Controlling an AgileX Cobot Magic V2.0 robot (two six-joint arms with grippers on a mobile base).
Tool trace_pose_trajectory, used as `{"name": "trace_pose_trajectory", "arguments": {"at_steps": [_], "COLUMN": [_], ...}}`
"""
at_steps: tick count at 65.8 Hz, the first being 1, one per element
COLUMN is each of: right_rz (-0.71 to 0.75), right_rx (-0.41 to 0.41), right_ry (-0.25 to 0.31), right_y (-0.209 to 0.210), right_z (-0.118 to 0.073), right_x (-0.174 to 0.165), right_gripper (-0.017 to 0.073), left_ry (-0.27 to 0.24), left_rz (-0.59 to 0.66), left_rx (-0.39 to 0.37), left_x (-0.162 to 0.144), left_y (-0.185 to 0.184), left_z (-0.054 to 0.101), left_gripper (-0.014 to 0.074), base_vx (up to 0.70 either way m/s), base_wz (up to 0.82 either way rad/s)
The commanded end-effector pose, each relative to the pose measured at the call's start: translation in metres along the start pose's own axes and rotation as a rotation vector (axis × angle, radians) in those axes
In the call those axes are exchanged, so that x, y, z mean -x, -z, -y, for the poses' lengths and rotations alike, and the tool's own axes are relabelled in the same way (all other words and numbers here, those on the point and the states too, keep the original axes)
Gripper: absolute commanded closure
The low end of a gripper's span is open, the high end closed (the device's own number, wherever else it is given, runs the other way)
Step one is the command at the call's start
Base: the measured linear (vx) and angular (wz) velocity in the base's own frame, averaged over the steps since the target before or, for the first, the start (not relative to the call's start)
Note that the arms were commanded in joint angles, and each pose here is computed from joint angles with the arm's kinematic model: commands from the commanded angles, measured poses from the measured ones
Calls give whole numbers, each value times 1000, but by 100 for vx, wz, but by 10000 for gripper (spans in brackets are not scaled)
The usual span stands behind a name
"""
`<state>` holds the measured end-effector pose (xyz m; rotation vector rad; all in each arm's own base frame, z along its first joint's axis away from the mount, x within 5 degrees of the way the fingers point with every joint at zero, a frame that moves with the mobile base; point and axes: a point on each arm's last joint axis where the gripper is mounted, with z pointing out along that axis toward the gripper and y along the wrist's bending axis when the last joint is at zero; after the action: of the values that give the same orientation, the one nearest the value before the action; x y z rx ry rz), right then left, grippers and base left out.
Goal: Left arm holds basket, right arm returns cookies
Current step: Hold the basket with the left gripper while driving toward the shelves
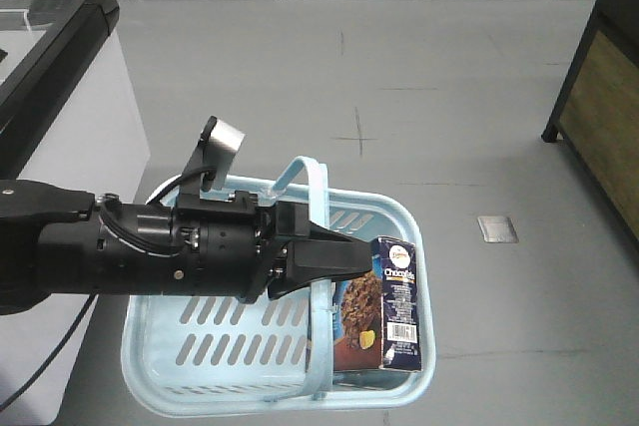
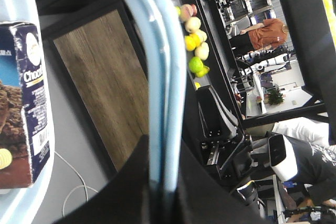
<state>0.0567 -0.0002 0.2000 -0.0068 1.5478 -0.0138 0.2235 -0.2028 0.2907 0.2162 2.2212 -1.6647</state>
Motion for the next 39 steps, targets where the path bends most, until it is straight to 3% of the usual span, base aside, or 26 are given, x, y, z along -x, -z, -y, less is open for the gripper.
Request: {"name": "trace_pose_trajectory", "arguments": {"at_steps": [1, 39], "right_rz": [73, 74], "right_rx": [-6, -6], "right_ry": [9, 9], "right_y": [1, 1], "right_z": [0, 0], "right_x": [2, 2], "right_gripper": [570, 570], "left_ry": [0, 0], "left_rz": [53, 53], "left_rx": [-129, -129], "left_x": [7, 7], "left_y": [7, 7], "left_z": [29, 29], "left_gripper": [596, 596], "base_vx": [49, 51], "base_wz": [-3, 3]}}
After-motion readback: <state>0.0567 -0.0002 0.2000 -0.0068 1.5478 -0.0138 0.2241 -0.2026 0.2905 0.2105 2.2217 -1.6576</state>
